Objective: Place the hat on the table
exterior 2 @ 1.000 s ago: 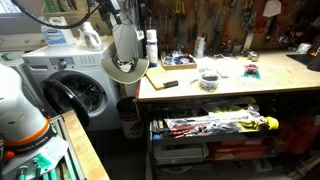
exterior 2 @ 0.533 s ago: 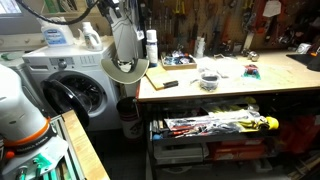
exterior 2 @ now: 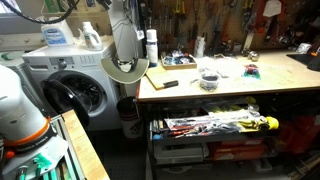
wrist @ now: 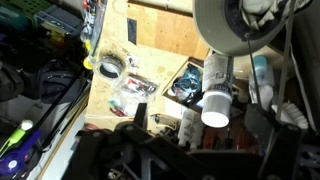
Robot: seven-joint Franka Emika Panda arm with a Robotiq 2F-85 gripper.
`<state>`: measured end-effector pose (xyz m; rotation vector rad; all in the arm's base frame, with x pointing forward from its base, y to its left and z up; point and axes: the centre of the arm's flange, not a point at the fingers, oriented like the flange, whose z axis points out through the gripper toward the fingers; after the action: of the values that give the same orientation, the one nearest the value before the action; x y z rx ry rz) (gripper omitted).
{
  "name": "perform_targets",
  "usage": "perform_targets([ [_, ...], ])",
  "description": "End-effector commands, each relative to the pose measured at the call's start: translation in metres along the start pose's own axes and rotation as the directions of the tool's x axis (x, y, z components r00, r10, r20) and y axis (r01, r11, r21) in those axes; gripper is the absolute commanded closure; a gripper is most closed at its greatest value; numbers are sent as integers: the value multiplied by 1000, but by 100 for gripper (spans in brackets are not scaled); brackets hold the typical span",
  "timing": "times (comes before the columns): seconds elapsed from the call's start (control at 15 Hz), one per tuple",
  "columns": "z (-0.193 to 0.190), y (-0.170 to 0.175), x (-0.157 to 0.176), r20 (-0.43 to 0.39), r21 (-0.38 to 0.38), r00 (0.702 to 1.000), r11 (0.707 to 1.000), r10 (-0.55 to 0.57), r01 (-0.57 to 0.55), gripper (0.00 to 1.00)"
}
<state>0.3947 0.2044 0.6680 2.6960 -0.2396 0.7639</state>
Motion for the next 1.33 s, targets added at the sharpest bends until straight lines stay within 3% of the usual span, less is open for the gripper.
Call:
perform_targets([
  [0.0, 8, -10, 7, -146, -71, 987, 995, 61, -72, 0],
  [0.13, 10, -15, 19, -216, -109, 976, 993, 27, -51, 0],
  [0.27, 18, -23, 30, -249, -99, 968, 994, 17, -43, 0],
  [0.87, 35, -71, 67, -295, 114, 955, 993, 13, 21, 0],
  [1.2, 45, -87, 75, -291, 149, 957, 988, 0, 46, 0],
  [1.27, 46, -89, 76, -289, 155, 957, 987, -1, 48, 5],
])
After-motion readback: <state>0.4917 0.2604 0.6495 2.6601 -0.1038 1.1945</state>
